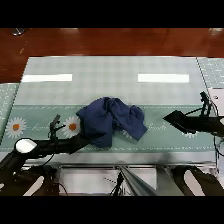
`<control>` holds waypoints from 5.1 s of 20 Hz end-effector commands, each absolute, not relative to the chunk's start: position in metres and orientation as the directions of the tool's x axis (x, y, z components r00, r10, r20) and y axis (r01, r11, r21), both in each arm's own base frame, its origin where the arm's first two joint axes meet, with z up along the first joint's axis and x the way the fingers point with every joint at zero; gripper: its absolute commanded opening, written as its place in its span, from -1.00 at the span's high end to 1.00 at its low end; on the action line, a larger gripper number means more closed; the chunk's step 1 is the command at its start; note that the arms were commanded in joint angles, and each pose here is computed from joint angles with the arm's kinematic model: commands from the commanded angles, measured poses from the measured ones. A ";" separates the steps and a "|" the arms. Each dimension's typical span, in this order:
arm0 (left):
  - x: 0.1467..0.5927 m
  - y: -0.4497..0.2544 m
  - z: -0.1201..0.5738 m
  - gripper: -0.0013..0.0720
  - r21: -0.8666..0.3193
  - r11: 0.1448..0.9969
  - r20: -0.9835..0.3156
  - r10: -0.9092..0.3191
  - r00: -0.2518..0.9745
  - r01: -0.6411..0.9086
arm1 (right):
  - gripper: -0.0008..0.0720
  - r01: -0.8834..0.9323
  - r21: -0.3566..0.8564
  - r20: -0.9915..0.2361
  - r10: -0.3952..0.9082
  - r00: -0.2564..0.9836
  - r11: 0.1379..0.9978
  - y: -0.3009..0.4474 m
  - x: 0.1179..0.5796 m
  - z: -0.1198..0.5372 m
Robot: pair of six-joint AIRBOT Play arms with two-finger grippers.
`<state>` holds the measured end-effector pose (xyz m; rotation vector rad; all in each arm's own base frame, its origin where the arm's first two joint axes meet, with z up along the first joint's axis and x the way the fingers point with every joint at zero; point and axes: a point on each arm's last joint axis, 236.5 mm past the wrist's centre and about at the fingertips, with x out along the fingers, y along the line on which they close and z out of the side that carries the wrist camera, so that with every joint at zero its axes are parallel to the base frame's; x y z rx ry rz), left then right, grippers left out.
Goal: Fold the shirts.
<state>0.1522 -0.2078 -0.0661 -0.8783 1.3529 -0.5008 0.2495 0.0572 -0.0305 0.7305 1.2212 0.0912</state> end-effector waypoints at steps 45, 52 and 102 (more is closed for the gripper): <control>0.225 -0.094 0.514 0.92 -0.114 0.891 0.164 -0.419 0.893 0.439 | 0.90 -0.391 -0.005 -0.080 0.390 0.917 0.920 0.095 0.237 0.513; 0.123 -0.038 0.546 0.92 0.057 0.997 0.279 0.032 0.960 -0.050 | 0.90 -0.122 0.017 -0.147 0.124 0.981 0.992 0.016 0.135 0.482; 0.216 -0.025 -0.080 -0.95 -0.646 0.567 -0.714 -0.687 0.140 -0.511 | -0.73 0.309 0.518 -0.829 0.379 0.412 0.798 0.009 0.286 -0.003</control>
